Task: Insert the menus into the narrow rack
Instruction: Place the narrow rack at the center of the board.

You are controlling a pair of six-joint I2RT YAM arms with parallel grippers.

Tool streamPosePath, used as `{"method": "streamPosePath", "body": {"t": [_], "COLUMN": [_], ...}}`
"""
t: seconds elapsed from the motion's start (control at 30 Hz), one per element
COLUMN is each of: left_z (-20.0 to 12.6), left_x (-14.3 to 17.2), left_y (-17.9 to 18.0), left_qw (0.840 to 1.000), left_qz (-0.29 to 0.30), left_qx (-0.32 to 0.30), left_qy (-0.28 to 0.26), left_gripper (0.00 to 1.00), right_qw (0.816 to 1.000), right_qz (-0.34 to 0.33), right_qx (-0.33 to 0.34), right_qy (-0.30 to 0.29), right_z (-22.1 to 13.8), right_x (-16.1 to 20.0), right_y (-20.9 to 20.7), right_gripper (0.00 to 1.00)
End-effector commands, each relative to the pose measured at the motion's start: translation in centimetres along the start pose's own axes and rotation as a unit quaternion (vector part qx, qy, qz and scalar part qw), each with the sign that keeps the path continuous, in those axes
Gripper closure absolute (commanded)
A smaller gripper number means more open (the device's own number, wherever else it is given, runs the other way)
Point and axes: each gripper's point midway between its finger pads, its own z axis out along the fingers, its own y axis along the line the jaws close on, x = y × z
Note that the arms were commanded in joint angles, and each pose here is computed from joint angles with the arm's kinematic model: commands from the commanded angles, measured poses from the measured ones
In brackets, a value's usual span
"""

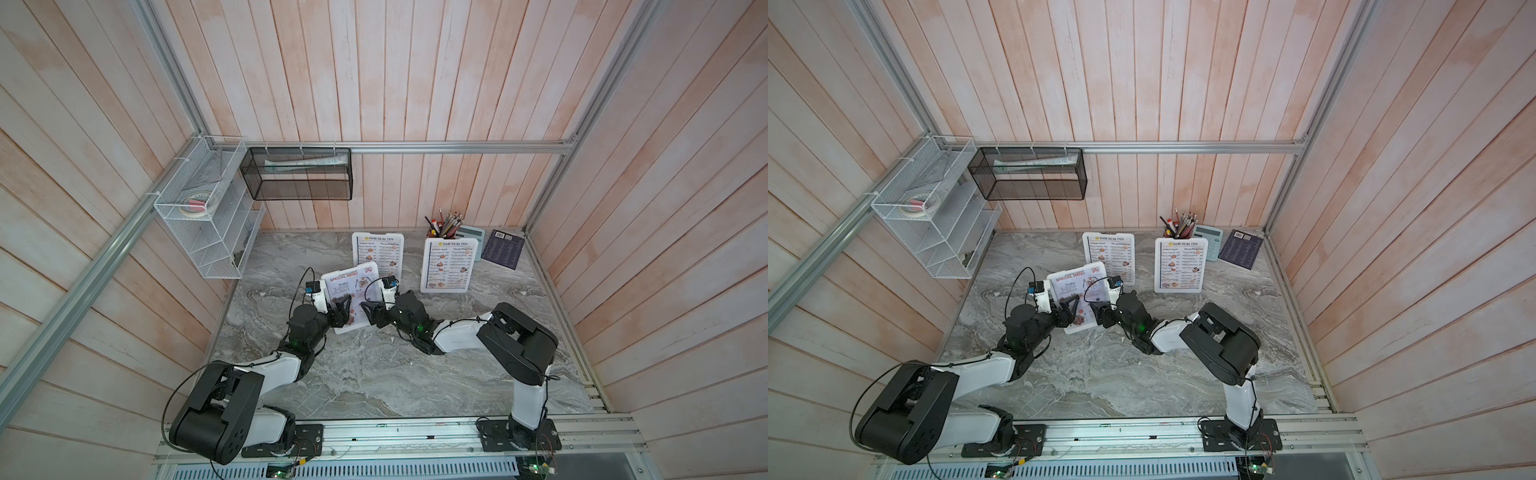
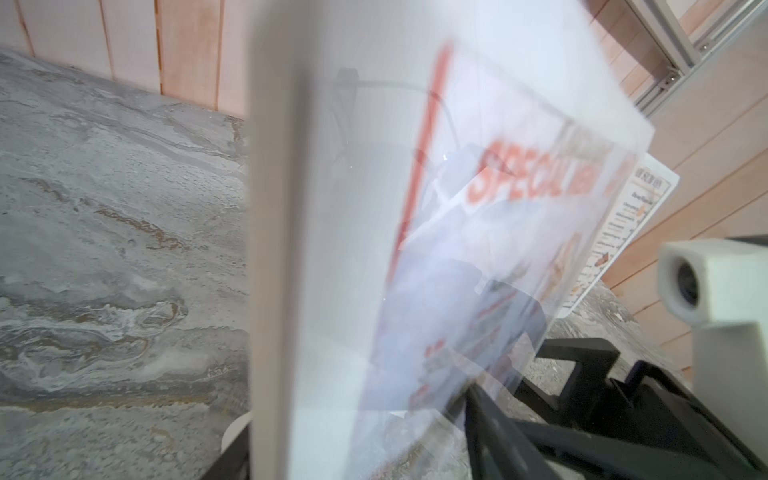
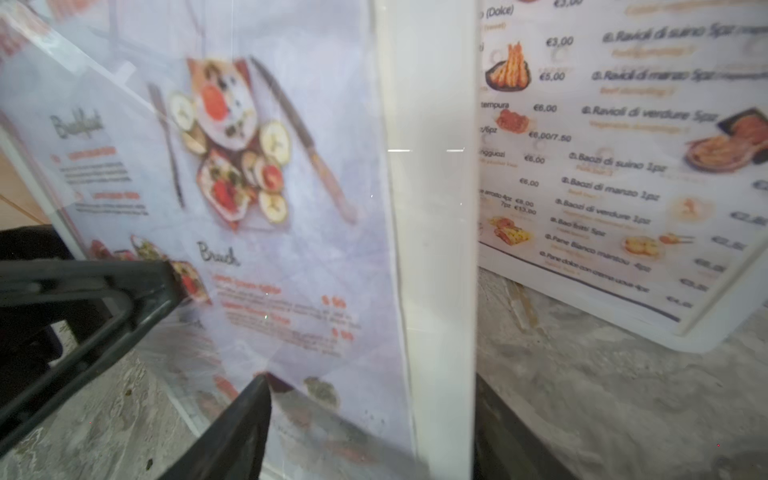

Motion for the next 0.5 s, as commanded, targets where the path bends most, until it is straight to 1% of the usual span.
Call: {"method": "streamPosePath", "body": {"t": [0.0, 0.13, 0.3, 0.37, 0.4, 0.43, 0.47], "left_z": [0.0, 0.2, 0.3, 0.1, 0.0, -0.2, -0.5], "left_x": [1.9, 1.3, 1.3, 1.5, 1.6, 1.6, 1.4], "left_y": [3.8, 4.8, 5.0, 5.0, 5.0, 4.8, 4.8], "left_qw": [0.995, 0.994, 0.993, 0.993, 0.993, 0.993, 0.993], "left_qz": [-0.061, -0.077, -0.082, -0.085, -0.086, -0.087, -0.091], "left_qx": [-0.068, -0.079, -0.082, -0.081, -0.079, -0.076, -0.075], "left_qy": [0.03, 0.022, 0.019, 0.02, 0.02, 0.017, 0.012], "left_gripper": [0.33, 0.32, 0.31, 0.28, 0.16, 0.0, 0.0], "right_qw": [0.998, 0.997, 0.997, 0.997, 0.997, 0.996, 0.996], "right_qz": [0.007, 0.009, 0.007, 0.005, 0.004, 0.002, 0.0], "right_qx": [-0.045, -0.051, -0.052, -0.049, -0.048, -0.047, -0.045], "right_qy": [0.047, 0.057, 0.061, 0.067, 0.068, 0.069, 0.072], "right_z": [1.3, 2.8, 3.6, 3.8, 3.9, 3.9, 3.9], "right_x": [2.7, 3.3, 3.9, 4.4, 4.6, 4.8, 5.1], "right_y": [2.6, 3.0, 3.3, 3.3, 3.4, 3.4, 3.4], "right_gripper": [0.28, 0.3, 0.33, 0.33, 0.33, 0.33, 0.33]}}
